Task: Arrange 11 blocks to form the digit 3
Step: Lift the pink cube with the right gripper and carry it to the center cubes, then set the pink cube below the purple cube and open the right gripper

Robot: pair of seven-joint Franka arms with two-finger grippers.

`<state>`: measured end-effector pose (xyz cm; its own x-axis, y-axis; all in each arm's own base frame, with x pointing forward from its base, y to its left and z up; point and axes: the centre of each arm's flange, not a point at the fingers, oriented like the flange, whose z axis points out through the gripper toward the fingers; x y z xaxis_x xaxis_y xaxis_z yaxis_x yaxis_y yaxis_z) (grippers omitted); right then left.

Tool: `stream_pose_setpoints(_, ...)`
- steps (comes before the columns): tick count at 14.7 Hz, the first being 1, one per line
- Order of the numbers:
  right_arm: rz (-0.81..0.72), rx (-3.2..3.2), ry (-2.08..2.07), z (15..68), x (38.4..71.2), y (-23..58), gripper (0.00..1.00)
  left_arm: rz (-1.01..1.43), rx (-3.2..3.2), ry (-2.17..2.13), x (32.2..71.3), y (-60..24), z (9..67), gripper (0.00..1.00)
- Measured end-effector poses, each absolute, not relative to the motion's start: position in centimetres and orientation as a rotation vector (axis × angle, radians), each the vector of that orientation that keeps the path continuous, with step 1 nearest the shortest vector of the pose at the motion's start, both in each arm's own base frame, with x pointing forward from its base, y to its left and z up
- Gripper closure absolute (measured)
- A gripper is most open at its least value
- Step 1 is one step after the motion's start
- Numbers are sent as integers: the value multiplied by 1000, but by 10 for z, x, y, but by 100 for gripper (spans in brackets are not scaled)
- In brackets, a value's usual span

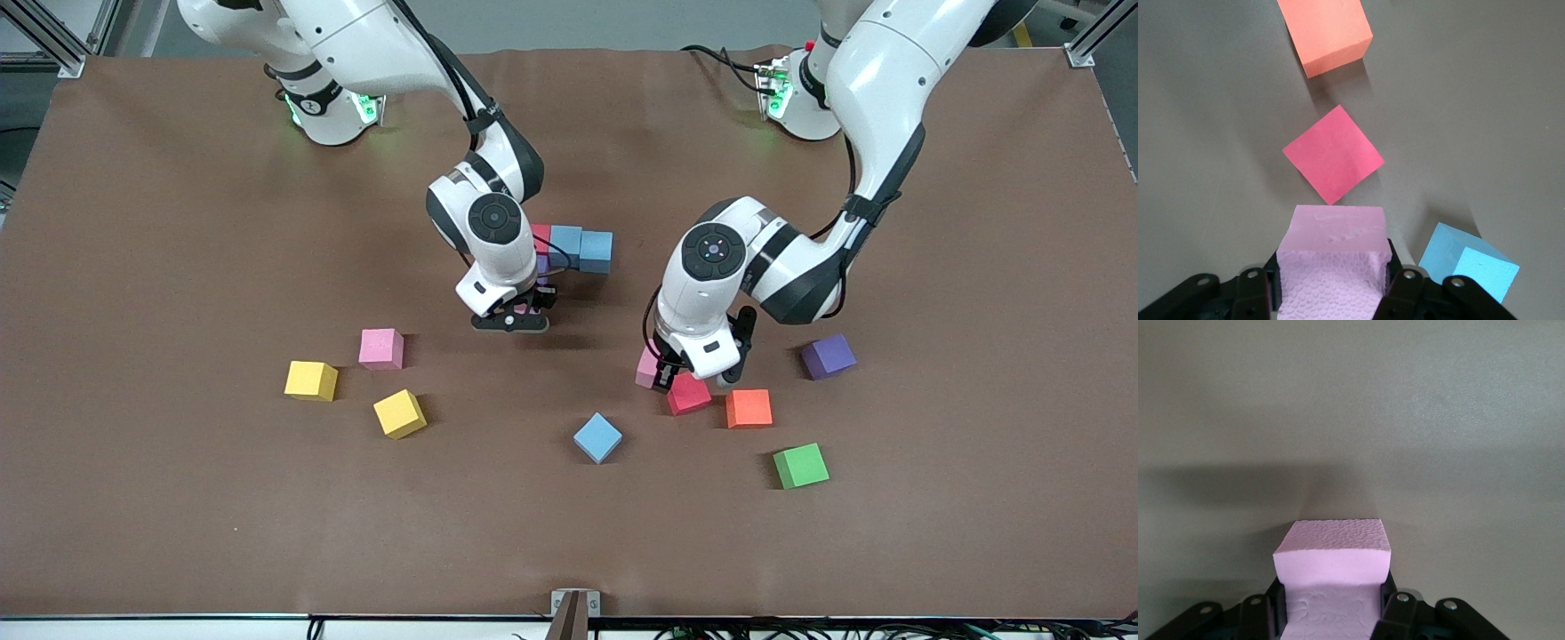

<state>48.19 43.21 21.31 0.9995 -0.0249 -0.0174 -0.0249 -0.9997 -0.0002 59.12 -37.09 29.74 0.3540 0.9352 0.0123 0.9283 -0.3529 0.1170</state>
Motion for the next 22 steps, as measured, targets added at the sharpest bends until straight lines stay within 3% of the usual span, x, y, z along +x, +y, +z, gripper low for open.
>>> stream_pose_setpoints(22,26,-3138,73,212,472,442,47,117,2508,1735,592,-370,297,45)
